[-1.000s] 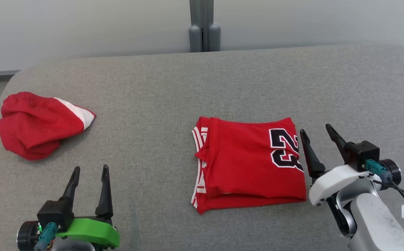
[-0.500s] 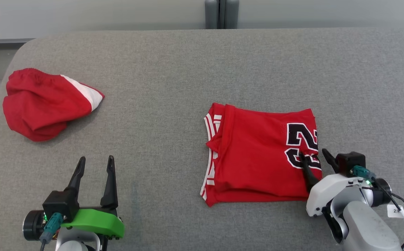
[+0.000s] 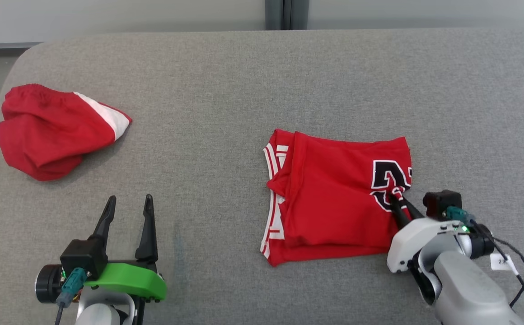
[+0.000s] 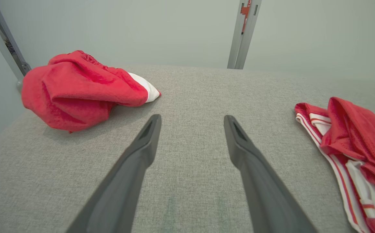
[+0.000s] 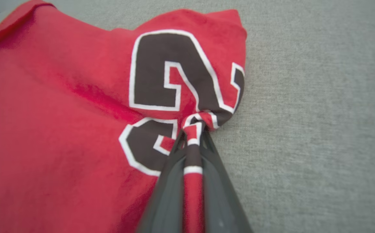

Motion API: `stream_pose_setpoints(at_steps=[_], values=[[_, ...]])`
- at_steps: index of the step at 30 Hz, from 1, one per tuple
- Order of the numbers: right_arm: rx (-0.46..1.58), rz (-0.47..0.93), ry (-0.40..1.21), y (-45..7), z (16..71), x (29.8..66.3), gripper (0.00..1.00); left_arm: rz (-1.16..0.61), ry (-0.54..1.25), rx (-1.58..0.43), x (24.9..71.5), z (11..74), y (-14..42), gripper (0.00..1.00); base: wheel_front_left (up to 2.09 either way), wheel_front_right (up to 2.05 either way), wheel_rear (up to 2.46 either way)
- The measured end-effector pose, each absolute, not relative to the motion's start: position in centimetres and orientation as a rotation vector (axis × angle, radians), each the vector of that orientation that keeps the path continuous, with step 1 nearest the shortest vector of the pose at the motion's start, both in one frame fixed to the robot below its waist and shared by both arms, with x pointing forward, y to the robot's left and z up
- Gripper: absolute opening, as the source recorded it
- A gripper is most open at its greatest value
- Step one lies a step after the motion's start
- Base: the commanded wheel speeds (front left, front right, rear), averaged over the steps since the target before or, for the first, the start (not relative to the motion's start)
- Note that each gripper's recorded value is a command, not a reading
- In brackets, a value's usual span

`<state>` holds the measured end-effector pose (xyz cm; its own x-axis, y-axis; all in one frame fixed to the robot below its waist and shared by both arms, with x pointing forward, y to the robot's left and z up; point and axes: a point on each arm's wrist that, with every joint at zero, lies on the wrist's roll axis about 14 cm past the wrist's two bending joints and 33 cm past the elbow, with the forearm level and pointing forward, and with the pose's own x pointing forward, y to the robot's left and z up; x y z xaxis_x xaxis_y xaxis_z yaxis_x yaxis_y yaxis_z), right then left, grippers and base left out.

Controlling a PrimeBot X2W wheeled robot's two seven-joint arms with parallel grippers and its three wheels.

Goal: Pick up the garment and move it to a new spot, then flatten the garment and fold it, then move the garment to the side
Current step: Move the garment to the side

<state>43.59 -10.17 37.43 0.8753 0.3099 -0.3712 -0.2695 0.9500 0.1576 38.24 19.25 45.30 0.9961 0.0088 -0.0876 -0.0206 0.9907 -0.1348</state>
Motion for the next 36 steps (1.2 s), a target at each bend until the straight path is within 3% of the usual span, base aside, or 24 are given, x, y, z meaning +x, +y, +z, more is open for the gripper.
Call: stream_pose_setpoints(at_steps=[10,18,26,36], values=[[-0.045,0.303,0.261,-13.8,42.1,52.0,0.00,-0.014,0.052,-0.145,41.4,45.8,18.0,1.00,0.00,0.00,0.00],[-0.185,0.167,0.219,-23.4,43.8,57.3,0.00,-0.104,0.060,-0.135,45.8,44.0,15.1,1.00,0.00,0.00,0.00],[-0.324,-0.016,0.225,-34.6,45.4,58.5,0.00,-0.243,0.071,-0.075,50.0,41.0,11.8,1.00,0.00,0.00,0.00],[-0.500,-0.176,0.253,-43.7,50.1,57.3,0.00,-0.393,0.094,-0.114,51.8,38.5,6.4,1.00,0.00,0.00,0.00]])
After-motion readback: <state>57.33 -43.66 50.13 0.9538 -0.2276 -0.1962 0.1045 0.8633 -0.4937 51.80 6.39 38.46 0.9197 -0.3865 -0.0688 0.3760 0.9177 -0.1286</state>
